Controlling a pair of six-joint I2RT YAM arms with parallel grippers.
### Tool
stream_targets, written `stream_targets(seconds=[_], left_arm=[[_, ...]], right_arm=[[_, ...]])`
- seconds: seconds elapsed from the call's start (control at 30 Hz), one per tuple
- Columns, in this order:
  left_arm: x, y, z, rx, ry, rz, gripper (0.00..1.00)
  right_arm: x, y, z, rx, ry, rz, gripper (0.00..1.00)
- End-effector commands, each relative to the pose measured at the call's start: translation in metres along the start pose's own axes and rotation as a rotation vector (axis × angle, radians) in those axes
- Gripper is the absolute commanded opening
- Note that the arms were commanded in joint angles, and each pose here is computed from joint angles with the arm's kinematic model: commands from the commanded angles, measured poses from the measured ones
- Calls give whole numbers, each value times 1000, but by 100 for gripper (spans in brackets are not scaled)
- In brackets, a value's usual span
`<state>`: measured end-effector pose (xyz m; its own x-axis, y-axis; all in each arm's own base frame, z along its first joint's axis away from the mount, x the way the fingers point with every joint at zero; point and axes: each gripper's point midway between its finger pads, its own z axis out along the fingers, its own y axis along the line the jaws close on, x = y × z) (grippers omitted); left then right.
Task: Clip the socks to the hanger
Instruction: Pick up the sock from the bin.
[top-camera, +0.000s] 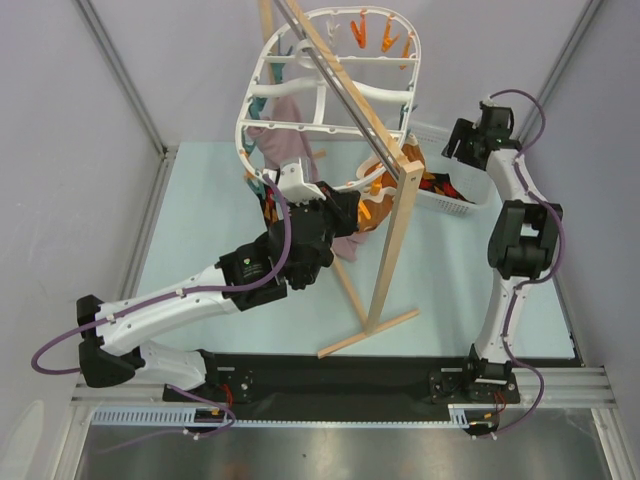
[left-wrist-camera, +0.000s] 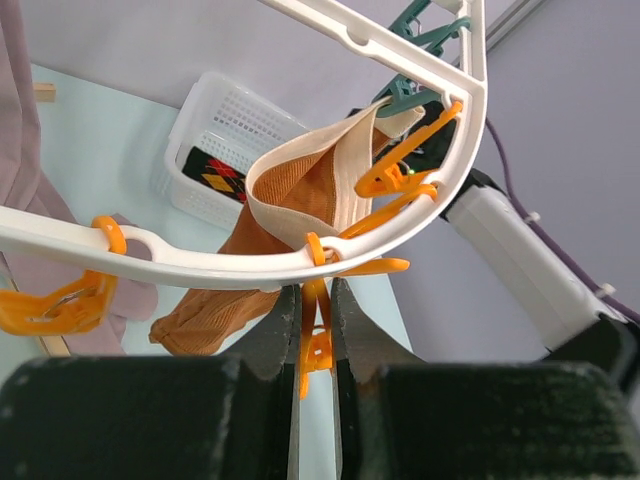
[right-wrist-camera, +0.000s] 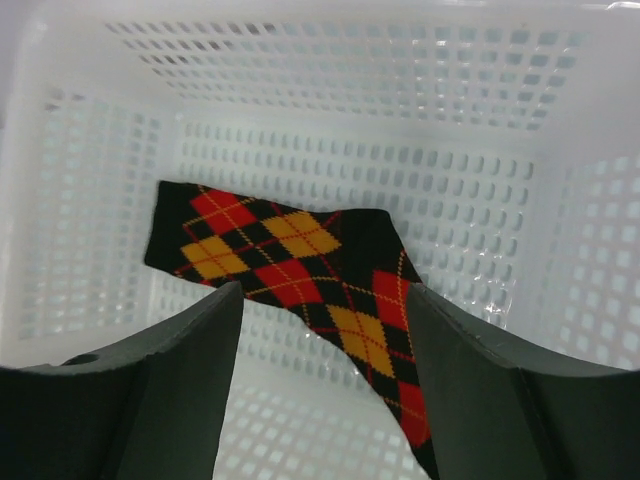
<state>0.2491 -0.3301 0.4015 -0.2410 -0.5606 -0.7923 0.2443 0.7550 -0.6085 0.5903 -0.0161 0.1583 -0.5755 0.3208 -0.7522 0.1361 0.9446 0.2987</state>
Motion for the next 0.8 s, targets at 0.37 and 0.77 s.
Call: stream_targets(seconds=[0.37, 0.77], left_arm=[[-10, -3, -7, 36, -19, 0, 0], [-6, -3, -6, 39, -6, -12, 0]], right_arm=[[71, 16, 79, 186, 196, -336, 75], [103, 0, 91, 210, 278, -363, 33]])
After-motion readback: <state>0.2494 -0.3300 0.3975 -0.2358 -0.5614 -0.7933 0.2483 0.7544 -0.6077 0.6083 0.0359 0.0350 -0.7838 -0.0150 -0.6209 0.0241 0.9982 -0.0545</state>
